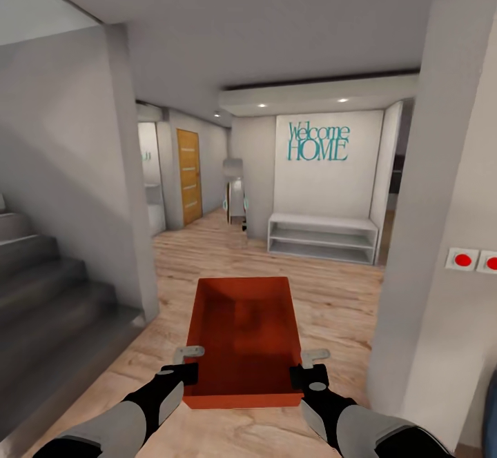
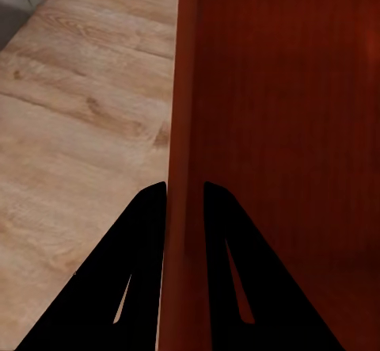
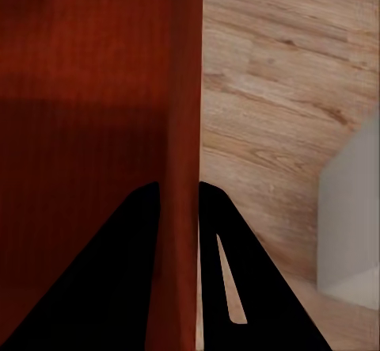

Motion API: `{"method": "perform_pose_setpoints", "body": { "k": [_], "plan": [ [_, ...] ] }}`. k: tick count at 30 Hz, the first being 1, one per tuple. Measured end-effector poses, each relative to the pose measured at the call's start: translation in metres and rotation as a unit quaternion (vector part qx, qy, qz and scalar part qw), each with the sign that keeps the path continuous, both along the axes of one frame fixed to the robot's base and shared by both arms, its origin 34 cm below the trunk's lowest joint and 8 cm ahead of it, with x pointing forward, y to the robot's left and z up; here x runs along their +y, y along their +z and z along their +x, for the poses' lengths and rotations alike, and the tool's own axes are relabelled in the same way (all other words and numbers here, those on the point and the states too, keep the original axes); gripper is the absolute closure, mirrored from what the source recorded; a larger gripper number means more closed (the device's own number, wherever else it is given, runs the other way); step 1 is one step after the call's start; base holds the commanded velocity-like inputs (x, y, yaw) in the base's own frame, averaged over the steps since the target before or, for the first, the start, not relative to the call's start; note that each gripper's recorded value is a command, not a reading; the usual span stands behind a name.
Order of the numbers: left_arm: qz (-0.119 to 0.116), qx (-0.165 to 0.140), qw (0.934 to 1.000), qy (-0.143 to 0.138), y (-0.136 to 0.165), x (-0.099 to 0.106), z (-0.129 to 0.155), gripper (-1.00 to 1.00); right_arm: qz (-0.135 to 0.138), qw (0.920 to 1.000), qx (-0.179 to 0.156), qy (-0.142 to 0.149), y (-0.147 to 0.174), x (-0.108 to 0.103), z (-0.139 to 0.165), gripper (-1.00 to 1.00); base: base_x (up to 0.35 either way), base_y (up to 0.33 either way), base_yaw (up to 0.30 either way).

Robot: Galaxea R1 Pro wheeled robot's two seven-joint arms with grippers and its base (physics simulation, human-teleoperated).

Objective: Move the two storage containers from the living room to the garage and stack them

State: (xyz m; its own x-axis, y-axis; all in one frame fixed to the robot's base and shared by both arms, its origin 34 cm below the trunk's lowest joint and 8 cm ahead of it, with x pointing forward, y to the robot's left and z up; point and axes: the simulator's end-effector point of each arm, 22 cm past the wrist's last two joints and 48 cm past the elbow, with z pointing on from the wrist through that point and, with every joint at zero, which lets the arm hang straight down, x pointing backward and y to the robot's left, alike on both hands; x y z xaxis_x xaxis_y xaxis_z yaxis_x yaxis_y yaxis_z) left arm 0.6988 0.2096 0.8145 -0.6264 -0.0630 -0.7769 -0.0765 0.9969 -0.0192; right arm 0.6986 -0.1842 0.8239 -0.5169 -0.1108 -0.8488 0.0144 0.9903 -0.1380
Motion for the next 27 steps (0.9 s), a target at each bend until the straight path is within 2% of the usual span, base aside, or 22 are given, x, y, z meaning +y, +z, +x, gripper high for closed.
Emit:
{"method": "perform_pose_setpoints", "body": {
  "k": [27],
  "plan": [
    [0.000,0.001,1.0000,0.000,-0.0002,0.0001,-0.0002,1.00,0.000,1.0000,0.001,0.000,-0.0002,0.0000,-0.0001,1.00,0.325,0.000,0.000]
  ]
}}
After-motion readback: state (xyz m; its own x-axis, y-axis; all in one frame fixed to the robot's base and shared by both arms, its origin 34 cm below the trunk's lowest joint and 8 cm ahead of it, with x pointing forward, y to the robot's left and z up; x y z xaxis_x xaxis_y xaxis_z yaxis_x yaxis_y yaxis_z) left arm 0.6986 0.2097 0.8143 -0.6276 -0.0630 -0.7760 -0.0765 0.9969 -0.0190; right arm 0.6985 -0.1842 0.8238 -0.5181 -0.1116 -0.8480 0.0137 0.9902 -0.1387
